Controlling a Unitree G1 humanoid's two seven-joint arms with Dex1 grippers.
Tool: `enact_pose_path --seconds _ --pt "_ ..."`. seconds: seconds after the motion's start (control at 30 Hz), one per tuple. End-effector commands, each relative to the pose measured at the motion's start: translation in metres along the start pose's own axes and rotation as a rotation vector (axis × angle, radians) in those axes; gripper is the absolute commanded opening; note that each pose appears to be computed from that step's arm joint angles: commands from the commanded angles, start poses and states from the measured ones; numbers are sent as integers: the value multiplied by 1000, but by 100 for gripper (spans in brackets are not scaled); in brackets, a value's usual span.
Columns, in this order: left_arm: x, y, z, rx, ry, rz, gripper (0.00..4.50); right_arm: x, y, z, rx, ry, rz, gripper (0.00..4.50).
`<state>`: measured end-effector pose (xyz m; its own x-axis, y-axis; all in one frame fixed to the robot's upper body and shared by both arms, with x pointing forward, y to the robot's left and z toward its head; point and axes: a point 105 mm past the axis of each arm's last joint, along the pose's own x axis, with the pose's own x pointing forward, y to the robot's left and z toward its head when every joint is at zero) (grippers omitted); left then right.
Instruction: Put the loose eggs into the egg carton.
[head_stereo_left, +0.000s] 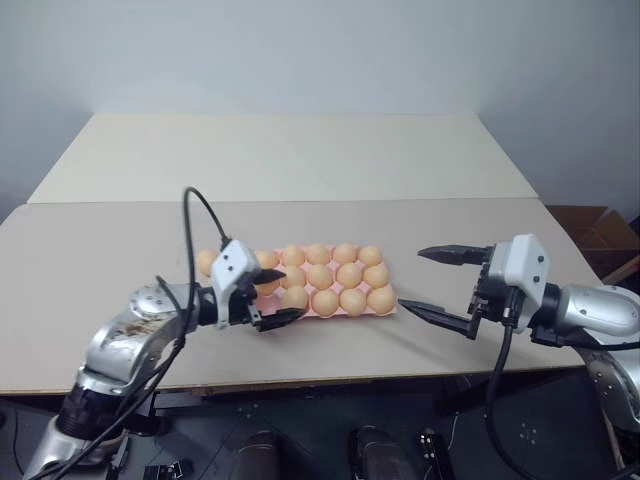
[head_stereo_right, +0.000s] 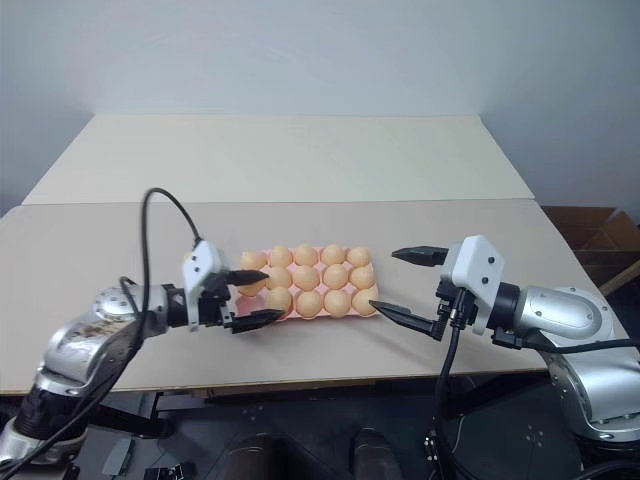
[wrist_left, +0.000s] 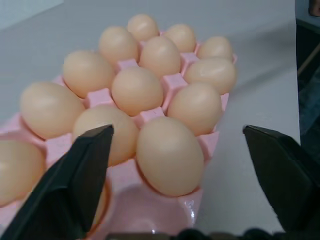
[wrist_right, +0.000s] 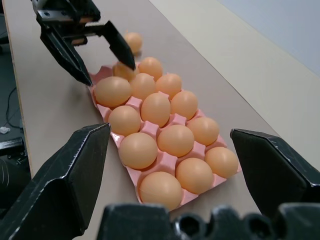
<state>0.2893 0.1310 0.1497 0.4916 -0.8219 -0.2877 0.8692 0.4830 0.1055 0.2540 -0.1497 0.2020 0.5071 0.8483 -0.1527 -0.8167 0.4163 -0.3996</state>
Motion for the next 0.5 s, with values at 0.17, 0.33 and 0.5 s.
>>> enact_pose_path --seconds 0.17,0.33,0.5 --pt "-87 22 5 32 -11 185 447 -1 4 8 -12 -28 29 450" --pt "-158 28 0 -3 6 296 447 -5 3 4 -4 -17 45 450" --pt "-197 11 -14 -52 54 332 447 -8 3 -1 10 -8 60 450"
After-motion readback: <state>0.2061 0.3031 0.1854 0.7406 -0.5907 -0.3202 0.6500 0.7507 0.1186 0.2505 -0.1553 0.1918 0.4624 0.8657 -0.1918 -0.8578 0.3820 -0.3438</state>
